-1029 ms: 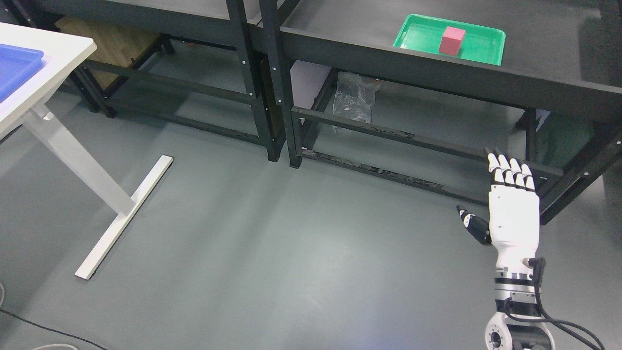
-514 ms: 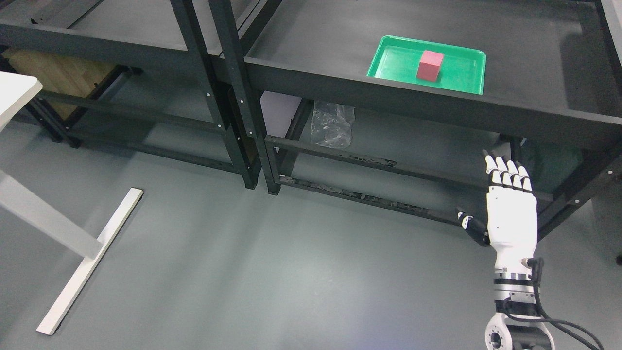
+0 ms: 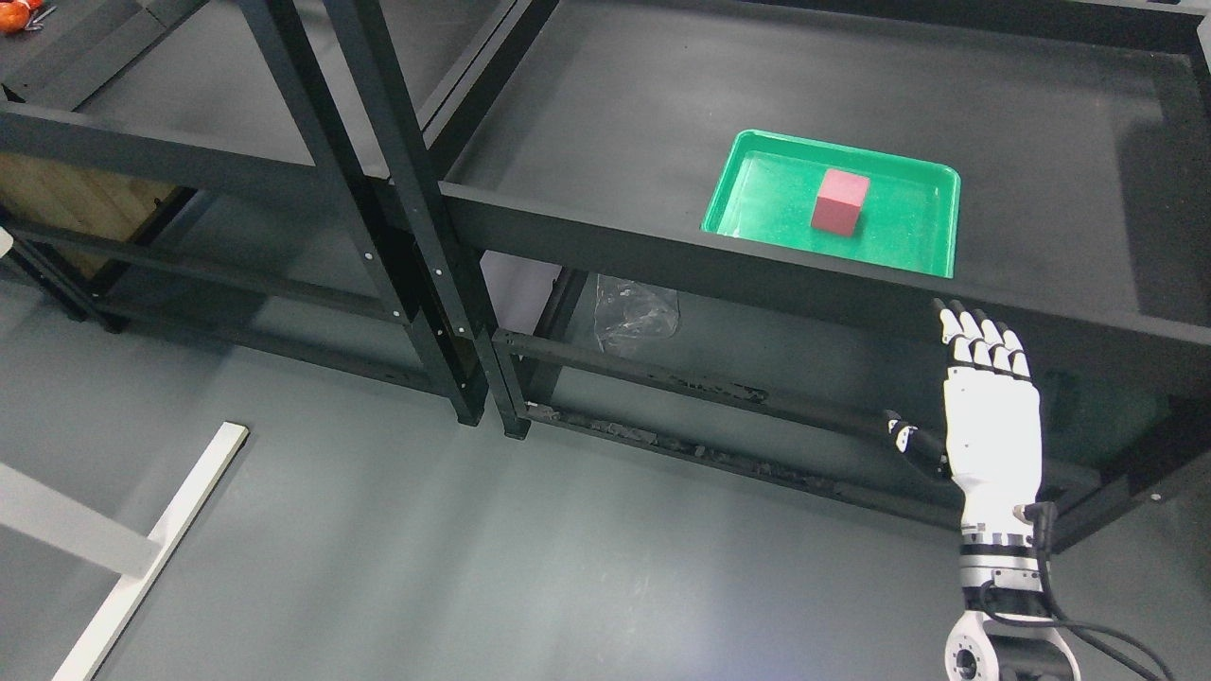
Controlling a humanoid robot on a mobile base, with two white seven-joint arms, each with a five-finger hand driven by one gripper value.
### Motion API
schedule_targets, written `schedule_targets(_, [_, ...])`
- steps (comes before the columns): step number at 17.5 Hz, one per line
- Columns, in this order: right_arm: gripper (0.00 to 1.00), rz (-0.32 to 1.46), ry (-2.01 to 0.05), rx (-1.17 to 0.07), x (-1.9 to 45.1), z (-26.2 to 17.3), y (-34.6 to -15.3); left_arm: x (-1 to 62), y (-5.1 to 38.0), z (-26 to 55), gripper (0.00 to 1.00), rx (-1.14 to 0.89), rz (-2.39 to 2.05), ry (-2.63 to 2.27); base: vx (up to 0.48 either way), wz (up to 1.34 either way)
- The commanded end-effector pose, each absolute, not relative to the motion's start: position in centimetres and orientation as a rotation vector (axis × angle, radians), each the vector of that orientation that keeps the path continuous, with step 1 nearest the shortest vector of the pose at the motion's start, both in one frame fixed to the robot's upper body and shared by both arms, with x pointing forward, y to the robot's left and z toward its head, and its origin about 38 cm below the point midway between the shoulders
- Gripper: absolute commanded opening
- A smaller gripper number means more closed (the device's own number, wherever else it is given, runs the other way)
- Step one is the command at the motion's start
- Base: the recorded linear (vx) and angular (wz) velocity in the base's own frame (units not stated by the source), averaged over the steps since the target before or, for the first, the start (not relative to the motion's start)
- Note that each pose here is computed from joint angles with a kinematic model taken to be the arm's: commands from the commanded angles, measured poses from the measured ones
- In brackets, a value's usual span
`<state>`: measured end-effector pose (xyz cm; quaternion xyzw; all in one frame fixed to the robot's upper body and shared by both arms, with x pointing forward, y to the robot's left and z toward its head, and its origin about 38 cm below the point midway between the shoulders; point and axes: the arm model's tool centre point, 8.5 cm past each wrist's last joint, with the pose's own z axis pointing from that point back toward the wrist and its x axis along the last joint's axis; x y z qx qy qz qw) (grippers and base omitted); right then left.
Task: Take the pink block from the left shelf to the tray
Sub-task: 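Approach the green tray and move the right hand beside the pink cube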
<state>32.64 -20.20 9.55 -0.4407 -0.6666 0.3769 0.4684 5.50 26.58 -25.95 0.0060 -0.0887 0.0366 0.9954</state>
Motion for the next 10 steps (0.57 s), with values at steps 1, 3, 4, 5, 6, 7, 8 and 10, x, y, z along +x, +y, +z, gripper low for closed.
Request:
schedule_targets(1, [0.99,0.888,-1.643,-1.042,32.62,9.5,-20.9,6.08,27.77,-25.81,1.0,0.03,0.079,-0.196,0.315,0.04])
schedule_targets(3, [1.0,0.89,-1.643,-1.04,32.62,9.48,-20.84,6.08,27.77,-25.81,1.0,0.03,0.079,-0.196,0.347,0.03])
schedule_targets(4, [0.99,0.889,-1.645,-1.04,32.66,9.53,-20.83,6.08,27.77,-25.81,1.0,0.03,0.079,-0.196,0.333,0.02])
schedule_targets(5, [0.99,0.892,-1.644,-1.041,32.66,9.52,-20.82,6.08,27.77,-25.81,1.0,0.03,0.079,-0.196,0.333,0.02])
schedule_targets(6, [0.99,0.896,-1.642,-1.036,32.71,9.52,-20.75,6.08,27.77,-25.81,1.0,0.03,0.079,-0.196,0.339,0.03])
schedule_targets(7, [0.98,0.908,-1.632,-1.025,32.74,9.35,-20.7,6.08,27.77,-25.81,1.0,0.03,0.079,-0.196,0.339,0.03])
schedule_targets(8, [0.98,0.932,-1.613,-1.005,32.79,9.11,-20.6,6.18,27.77,-25.8,1.0,0.03,0.079,-0.197,0.307,0.02])
schedule_targets(10, [0.98,0.957,-1.591,-0.981,32.84,8.84,-20.5,6.08,27.77,-25.81,1.0,0.03,0.079,-0.196,0.316,0.01])
